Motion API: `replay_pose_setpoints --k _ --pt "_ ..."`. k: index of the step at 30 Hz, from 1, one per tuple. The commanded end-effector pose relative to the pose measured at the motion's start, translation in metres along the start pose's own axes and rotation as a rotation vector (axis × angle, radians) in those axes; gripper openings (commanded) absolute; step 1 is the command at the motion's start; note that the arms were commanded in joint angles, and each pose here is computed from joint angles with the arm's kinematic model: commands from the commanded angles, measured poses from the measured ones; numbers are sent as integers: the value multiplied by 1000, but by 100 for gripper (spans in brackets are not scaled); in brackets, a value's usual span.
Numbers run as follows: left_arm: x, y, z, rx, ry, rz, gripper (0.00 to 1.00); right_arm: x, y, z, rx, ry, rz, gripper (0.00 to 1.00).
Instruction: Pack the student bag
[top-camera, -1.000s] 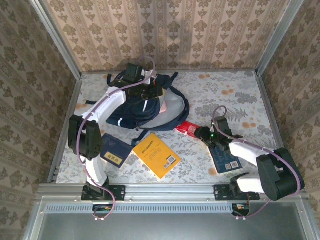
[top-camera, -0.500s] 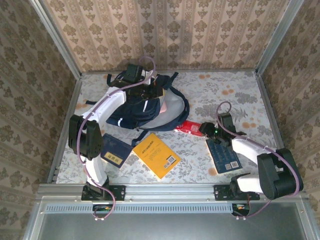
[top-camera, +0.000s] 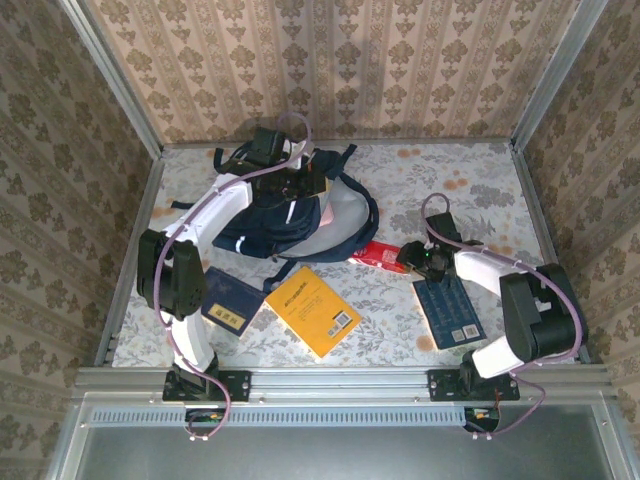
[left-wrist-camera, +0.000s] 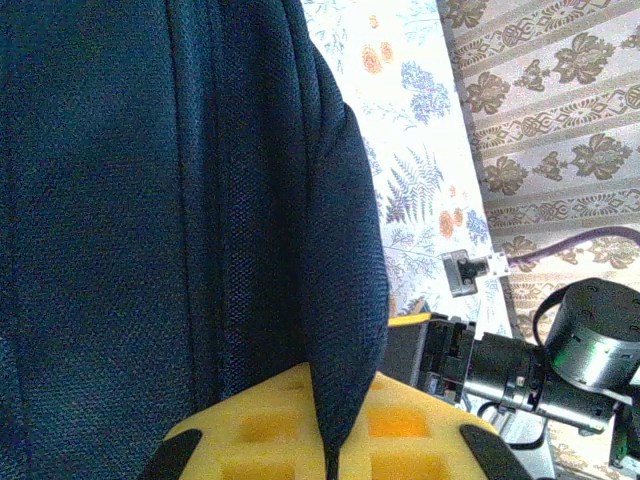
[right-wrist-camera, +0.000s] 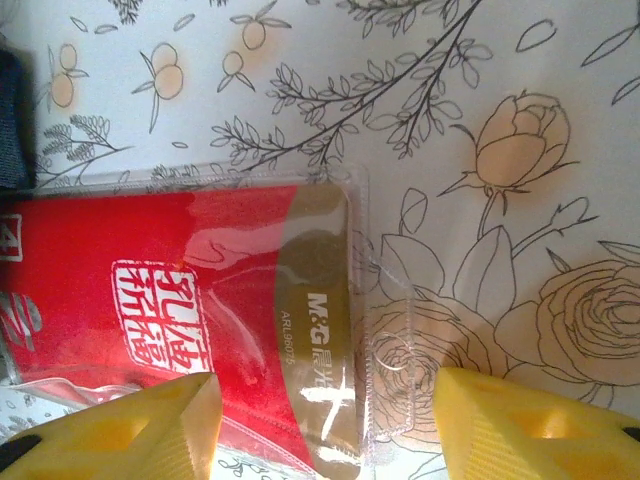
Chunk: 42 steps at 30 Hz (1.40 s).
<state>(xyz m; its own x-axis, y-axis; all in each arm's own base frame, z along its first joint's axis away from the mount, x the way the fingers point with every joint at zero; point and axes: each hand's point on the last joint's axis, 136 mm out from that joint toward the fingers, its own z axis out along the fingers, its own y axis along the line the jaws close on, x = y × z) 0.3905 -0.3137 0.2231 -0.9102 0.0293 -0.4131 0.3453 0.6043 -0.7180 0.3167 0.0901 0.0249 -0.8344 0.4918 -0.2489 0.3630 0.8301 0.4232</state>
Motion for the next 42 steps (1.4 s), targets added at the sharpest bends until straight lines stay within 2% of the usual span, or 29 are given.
replay_pose_setpoints --k 1,4,10,17,23,26,31,35,39,42 --pt "-4 -28 -5 75 -1 62 0 20 12 9 -79 133 -5 60" --pt "-4 -28 -5 75 -2 63 0 24 24 15 -156 171 3 60" --pt "-3 -28 -4 76 2 65 0 3 50 11 -376 90 47 56" --pt "-2 -29 -3 77 5 66 0 -20 75 1 -542 17 40 47" --pt "-2 -29 -3 77 5 66 0 -27 98 -9 -670 16 23 38" --pt "-3 -29 -3 77 4 66 0 -26 99 -5 -653 27 20 33" --pt "-3 -29 -5 74 0 68 0 -22 92 0 -590 26 20 17" --pt "-8 -29 -12 71 -16 70 0 -24 65 -7 -420 -30 21 0" --pt "-30 -28 -39 75 -75 69 0 -33 48 -33 -289 -123 1 0" --pt "-41 -37 -64 15 -114 143 0 -46 46 -66 -232 -219 -16 0"
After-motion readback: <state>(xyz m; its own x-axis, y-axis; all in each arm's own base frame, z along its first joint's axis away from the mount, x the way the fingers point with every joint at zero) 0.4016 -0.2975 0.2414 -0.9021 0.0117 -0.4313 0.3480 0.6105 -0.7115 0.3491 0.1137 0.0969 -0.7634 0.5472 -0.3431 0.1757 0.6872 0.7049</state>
